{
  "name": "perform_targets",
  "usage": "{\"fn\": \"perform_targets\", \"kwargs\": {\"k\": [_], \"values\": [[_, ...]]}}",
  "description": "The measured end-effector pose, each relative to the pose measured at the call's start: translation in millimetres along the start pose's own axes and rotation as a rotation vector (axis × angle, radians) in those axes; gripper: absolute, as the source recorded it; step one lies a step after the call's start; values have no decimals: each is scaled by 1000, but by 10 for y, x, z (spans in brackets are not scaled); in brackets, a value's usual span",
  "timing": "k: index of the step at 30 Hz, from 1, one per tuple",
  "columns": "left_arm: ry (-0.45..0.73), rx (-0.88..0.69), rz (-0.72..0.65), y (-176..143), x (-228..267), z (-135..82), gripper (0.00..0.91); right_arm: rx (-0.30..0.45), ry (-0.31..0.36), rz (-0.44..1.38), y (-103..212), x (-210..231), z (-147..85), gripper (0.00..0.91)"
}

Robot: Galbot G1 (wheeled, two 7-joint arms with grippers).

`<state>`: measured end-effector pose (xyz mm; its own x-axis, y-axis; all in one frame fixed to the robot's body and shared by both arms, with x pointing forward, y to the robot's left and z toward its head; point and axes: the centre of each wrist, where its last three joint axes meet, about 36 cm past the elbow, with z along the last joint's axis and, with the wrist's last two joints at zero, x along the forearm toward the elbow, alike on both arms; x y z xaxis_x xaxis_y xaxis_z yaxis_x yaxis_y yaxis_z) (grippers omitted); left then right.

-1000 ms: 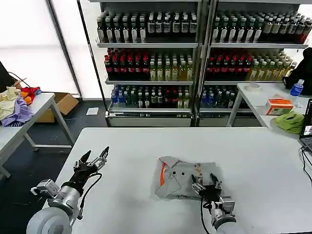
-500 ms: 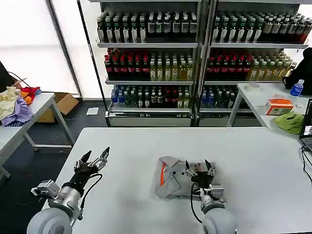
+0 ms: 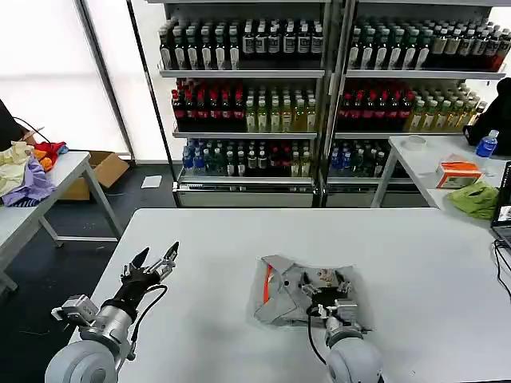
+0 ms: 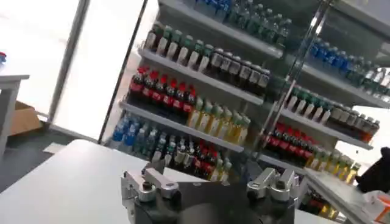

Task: Fold and organize the clothes.

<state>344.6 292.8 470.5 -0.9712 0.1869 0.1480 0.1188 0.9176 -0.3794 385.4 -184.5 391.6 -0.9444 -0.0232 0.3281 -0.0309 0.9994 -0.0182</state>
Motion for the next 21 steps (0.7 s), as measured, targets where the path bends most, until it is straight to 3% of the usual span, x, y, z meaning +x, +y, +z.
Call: {"fn": "perform_targets", "kwargs": {"k": [9,14,21], "values": [[-28,-30,20,-17,35,3,907,-52,-202,7,-567,365,-514,907],[-59,-70,30,-28,108,47,907,-63,-272,13,-886,569,-519,907],[-94,-115,39,-85,255,218,907,-85,-308,7,-1245,879,-355,907]]}}
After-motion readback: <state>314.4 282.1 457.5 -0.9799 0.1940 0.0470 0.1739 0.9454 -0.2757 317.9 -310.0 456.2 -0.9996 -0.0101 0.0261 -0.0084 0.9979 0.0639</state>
